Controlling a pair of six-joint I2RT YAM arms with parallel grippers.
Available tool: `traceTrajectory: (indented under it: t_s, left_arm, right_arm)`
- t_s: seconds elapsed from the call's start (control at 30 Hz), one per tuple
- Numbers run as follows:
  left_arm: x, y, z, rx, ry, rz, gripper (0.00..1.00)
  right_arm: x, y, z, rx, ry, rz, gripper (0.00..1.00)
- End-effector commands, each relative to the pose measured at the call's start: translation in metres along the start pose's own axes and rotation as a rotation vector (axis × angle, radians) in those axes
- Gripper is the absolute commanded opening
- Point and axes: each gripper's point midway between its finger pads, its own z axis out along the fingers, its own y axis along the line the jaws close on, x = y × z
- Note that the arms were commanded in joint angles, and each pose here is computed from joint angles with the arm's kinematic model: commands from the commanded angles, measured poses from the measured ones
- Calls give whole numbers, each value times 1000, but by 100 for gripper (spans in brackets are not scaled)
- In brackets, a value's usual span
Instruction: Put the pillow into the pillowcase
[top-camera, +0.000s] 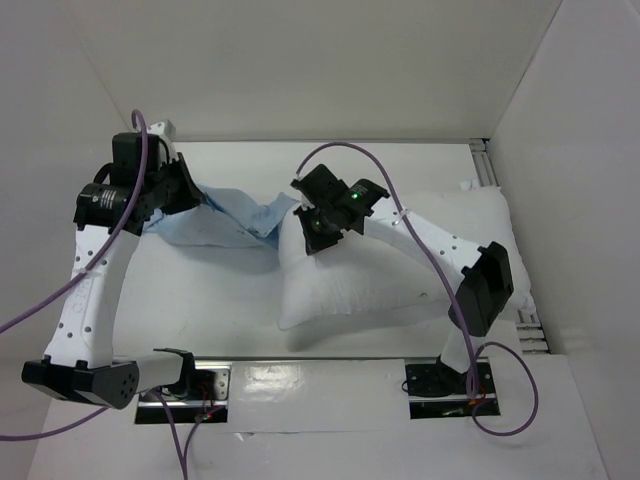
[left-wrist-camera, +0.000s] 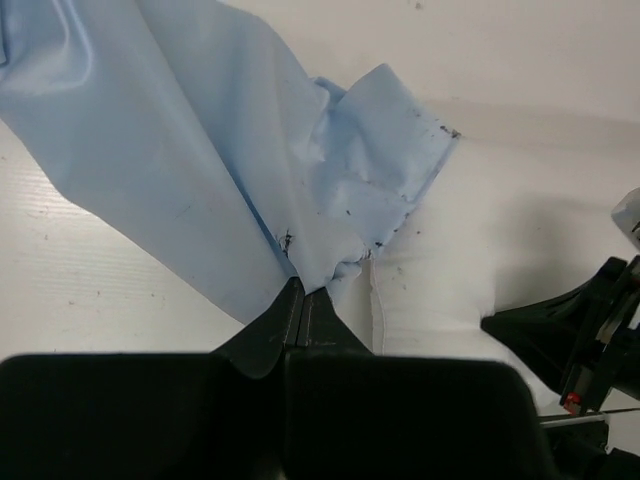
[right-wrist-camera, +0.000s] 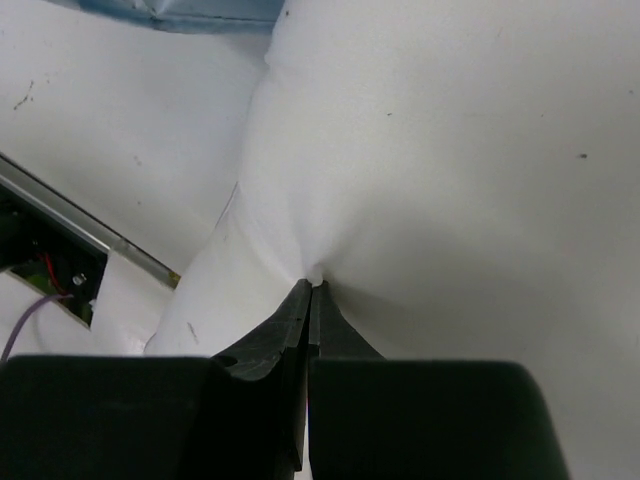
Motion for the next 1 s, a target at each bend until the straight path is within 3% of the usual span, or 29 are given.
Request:
traceTrajectory:
  t_s: [0.0,0.27,0.47,0.57,0.63,0.73,0.97]
  left_arm:
    - [-22,-18,-8,75,-69,-18,0]
    - [-26,-18,-11,77,-90,-26,0]
    - [-19,-11,-10,52,-86,-28,0]
    - [-8,-6,-9,43,-68,-20,0]
    - [-3,-5,-9,49,-59,-11,0]
    - [1,-5,-10,56,-54,0,0]
    - [5,-5,-4,58,-30,-10,0]
  right_arm:
    - [28,9,-14,-17,78,-98,0]
    - [70,41,-1,-53,215,-261,0]
    - [51,62,-21,-86,143,-360,0]
    - [13,41,-38,-45,5,-250,0]
    - [-19,8,-47,-47,-83,-84,0]
    - [-20,-8,-38,-114,-68,47,0]
    - [36,21,-15,-138,109,-26,0]
